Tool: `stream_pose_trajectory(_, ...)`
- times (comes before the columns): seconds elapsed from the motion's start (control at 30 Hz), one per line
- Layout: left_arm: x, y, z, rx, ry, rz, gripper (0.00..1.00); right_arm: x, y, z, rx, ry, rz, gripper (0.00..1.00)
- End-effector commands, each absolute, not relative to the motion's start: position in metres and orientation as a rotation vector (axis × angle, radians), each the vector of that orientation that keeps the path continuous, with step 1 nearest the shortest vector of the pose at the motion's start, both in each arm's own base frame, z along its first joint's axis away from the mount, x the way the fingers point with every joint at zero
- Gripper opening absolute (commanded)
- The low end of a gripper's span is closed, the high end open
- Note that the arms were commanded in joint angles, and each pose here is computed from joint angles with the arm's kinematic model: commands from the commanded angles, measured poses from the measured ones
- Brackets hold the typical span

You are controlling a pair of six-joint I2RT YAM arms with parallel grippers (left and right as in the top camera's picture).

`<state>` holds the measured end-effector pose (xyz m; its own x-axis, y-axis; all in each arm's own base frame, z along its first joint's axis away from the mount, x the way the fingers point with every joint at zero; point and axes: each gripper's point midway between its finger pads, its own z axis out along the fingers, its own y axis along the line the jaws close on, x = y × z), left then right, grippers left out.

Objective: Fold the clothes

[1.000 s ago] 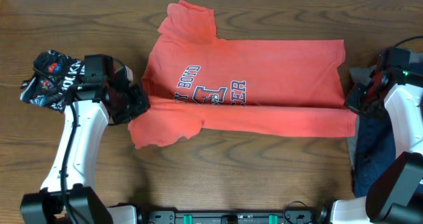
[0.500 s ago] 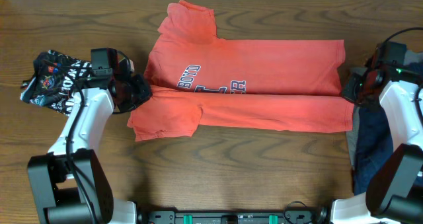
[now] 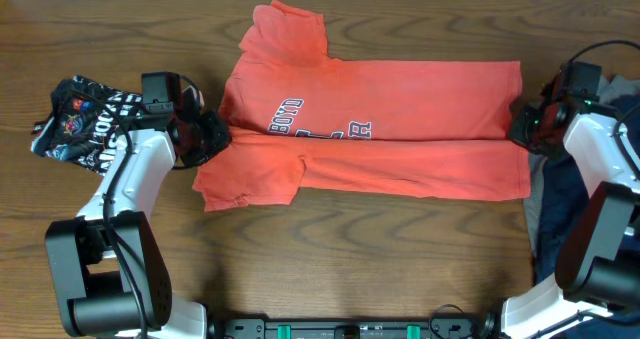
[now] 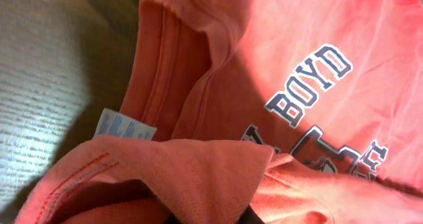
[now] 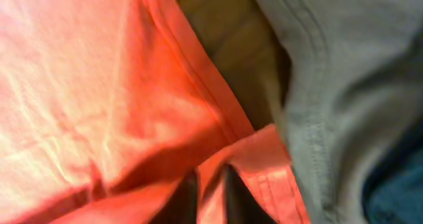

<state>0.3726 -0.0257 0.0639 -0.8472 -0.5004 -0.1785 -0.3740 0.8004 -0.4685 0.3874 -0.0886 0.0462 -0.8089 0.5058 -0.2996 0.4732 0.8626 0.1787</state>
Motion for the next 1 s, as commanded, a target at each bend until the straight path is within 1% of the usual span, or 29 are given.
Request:
stream_pose_trajectory(0.0, 0.375, -0.024, 0.064, -0.677, 2.69, -0.599, 0.17, 0.39, -0.078, 0.038, 0.69, 2.718, 0.169, 0.32)
stream_pose_trajectory(0.03, 0.374, -0.025, 0.064, -0.679, 2.694, -0.6, 0.29, 0.39, -0.078, 0.039, 0.689, 2.717, 0.17, 0.4)
stream_pose_trajectory(0.07, 0.372, -0.026, 0.063, -0.679, 2.701, -0.612, 0.34, 0.39, -0.078, 0.04, 0.689, 2.717, 0.17, 0.46)
stream_pose_trajectory(0.1, 0.368, -0.03, 0.063, -0.681, 2.716, -0.637, 0.41, 0.388, -0.078, 0.04, 0.691, 2.722, 0.17, 0.46)
stream_pose_trajectory(0.17, 0.357, -0.039, 0.063, -0.648, 2.76, -0.71, 0.5, 0.383, -0.076, 0.041, 0.697, 2.738, 0.17, 0.46)
stream_pose_trajectory(0.23, 0.345, -0.045, 0.063, -0.618, 2.808, -0.75, 0.54, 0.375, -0.074, 0.042, 0.705, 2.765, 0.172, 0.44)
stream_pose_trajectory(0.3, 0.331, -0.049, 0.061, -0.604, 2.863, -0.768, 0.56, 0.365, -0.072, 0.04, 0.719, 2.805, 0.173, 0.42)
stream_pose_trajectory(0.43, 0.311, -0.059, 0.064, -0.498, 2.934, -0.841, 0.56, 0.341, -0.065, 0.036, 0.729, 2.908, 0.174, 0.38)
stream_pose_trajectory(0.57, 0.301, -0.071, 0.063, -0.351, 2.979, -0.837, 0.56, 0.325, -0.064, 0.034, 0.735, 2.972, 0.16, 0.38)
stream_pose_trajectory(0.7, 0.297, -0.083, 0.057, -0.196, 3.016, -0.735, 0.56, 0.318, -0.062, 0.033, 0.719, 3.006, 0.161, 0.38)
stream_pose_trajectory(0.83, 0.292, -0.092, 0.048, -0.05, 3.058, -0.556, 0.57, 0.313, -0.061, 0.029, 0.715, 3.024, 0.157, 0.36)
stream_pose_trajectory(0.97, 0.288, -0.115, 0.044, 0.089, 3.061, -0.53, 0.57, 0.307, -0.059, 0.019, 0.719, 3.031, 0.159, 0.35)
